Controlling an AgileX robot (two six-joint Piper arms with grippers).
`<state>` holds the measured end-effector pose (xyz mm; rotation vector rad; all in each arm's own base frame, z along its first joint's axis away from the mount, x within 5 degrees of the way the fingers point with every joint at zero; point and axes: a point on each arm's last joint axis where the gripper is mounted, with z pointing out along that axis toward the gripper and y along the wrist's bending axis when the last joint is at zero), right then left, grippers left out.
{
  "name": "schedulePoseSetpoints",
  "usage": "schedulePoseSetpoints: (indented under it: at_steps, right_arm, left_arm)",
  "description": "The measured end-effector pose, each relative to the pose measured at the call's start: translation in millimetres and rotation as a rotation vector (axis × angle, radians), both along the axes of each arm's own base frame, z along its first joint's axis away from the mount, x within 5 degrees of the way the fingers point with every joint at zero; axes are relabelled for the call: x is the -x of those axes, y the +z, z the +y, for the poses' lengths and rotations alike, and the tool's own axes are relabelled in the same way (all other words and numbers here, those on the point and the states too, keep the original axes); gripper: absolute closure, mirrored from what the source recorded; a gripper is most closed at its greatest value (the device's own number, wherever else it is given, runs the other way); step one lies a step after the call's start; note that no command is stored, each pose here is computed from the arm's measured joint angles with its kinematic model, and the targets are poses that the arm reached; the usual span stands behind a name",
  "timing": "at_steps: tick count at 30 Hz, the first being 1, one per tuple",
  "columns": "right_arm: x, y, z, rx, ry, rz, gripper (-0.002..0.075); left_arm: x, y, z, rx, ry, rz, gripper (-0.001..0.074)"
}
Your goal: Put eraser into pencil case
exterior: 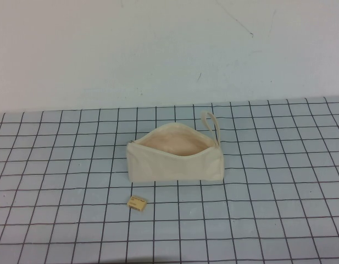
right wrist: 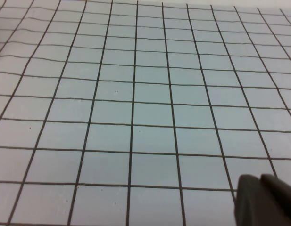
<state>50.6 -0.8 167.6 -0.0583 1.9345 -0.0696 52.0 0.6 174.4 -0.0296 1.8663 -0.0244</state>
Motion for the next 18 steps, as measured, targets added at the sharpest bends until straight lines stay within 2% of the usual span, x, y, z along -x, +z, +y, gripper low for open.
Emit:
schedulePoseSetpoints:
  at_steps: [18]
  right_arm:
    - [0.0, 0.0, 0.0, 0.000, 0.000, 0.000, 0.0727]
  left_arm:
    - [-0.3, 0.5, -0.1, 0.000, -0.001, -0.010, 0.0736]
